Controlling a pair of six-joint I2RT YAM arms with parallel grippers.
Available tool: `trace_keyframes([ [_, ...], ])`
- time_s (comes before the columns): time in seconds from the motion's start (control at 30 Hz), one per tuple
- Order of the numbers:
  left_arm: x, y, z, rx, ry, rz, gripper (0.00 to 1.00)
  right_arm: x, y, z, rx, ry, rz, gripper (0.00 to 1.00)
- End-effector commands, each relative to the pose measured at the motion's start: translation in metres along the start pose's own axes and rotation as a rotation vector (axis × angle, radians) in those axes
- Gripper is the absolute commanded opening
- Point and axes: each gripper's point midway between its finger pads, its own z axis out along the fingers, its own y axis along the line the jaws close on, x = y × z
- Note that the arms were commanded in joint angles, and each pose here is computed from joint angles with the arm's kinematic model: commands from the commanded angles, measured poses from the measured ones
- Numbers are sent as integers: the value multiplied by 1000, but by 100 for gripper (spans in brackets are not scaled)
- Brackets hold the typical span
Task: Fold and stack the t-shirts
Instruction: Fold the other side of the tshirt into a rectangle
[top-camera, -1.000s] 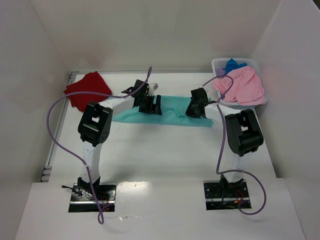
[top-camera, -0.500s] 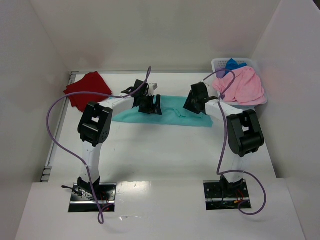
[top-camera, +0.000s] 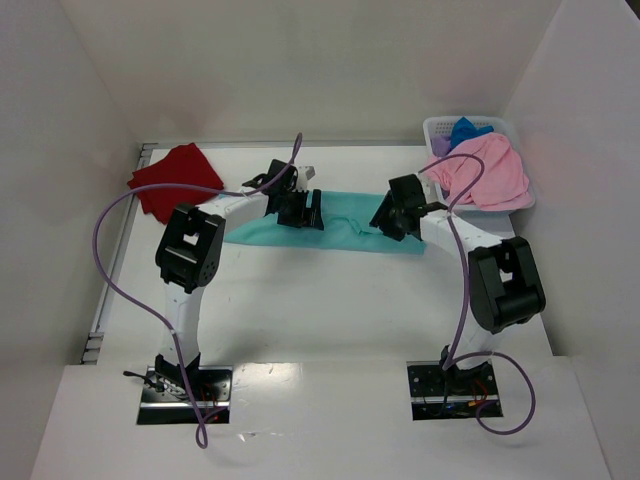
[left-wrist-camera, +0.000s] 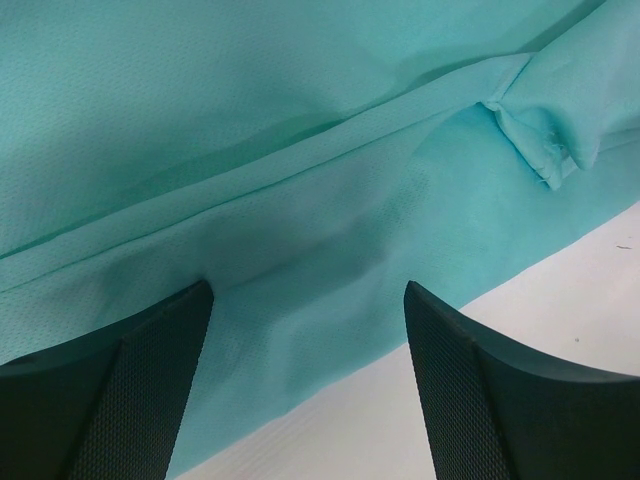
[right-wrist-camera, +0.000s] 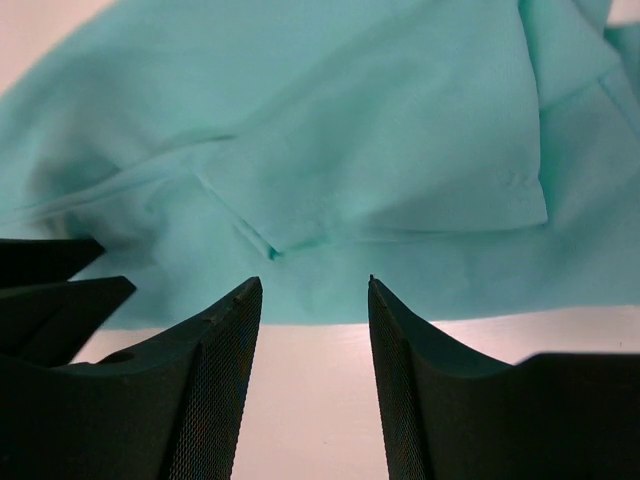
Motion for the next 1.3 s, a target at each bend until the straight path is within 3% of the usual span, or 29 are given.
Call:
trace_keyframes([
  [0.0, 53, 30, 20, -74, 148, -36, 86, 15, -8, 5, 17, 47, 46, 53],
  [0.73, 59, 34, 24, -64, 166, -42, 86, 16, -30, 43, 104, -13, 69, 57],
  [1.27, 62, 39, 27, -63, 181, -56, 86, -10, -20, 45, 95, -122, 135, 57],
])
